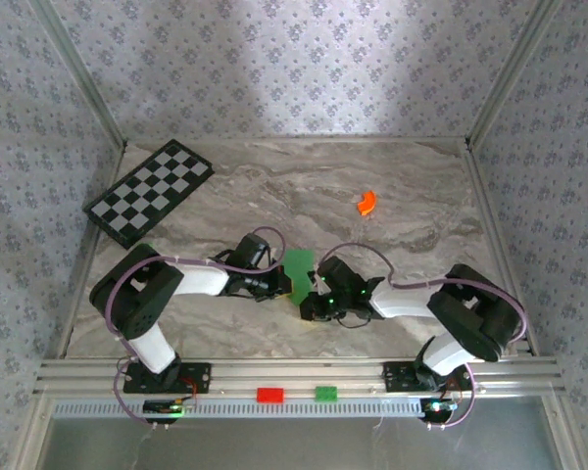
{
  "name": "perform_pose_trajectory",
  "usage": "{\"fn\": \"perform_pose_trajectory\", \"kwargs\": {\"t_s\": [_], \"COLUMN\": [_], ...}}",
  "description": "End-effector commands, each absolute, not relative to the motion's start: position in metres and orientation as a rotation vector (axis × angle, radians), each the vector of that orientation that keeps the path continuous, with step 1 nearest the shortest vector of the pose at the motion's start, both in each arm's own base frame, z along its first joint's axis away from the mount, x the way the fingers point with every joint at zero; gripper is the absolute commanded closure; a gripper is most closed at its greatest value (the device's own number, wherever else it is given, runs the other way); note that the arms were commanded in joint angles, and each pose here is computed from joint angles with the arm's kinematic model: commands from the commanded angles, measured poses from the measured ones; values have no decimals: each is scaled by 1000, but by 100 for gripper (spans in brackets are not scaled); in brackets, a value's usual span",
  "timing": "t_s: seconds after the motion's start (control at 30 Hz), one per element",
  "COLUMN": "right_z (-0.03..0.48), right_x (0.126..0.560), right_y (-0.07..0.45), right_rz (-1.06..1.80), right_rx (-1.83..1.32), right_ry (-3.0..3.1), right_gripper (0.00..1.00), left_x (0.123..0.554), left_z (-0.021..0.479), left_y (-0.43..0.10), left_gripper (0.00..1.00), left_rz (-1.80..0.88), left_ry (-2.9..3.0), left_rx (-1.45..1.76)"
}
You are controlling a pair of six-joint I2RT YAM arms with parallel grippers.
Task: Fold a paper plane with a square sheet of paper (pick it up from the middle)
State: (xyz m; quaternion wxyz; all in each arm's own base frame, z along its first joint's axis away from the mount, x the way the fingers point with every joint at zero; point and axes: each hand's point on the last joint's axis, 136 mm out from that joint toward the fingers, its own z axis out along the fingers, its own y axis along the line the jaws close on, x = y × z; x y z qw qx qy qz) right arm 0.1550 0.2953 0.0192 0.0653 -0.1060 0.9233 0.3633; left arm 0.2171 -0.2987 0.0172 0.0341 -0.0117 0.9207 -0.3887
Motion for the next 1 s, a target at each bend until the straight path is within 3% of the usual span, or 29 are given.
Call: {"fn": "perform_pose_trajectory", "kwargs": {"t_s": [0.0,0.17,0.47,0.63,0.87,0.97], "right_z": [2,20,58,38,-21,-29], "right_x": [128,133,181,189,156,147], "right_y": [270,272,299,315,280,275], "right_rz": [1030,1055,1168,1150,955,925], "right_rx": [-288,-292,-208,-210,-105,-97], "right_ry": [2929,2887,2739,2813,3018,3049], "right_gripper": [90,90,90,90,97,98], "left_x": [199,200,201,202,207,214], "left_z": [-22,-20,-13,-12,4,30], "left_y": [-271,-273,-277,-277,-285,-298], "left_gripper": [100,100,100,100,100,95], "left_rz": [-995,-1008,-1033,-1034,-1088,-1189], "left_ry": [2977,2970,2951,2946,2902,2823], "left_rx": [-130,-127,-125,-124,-89,-46]}}
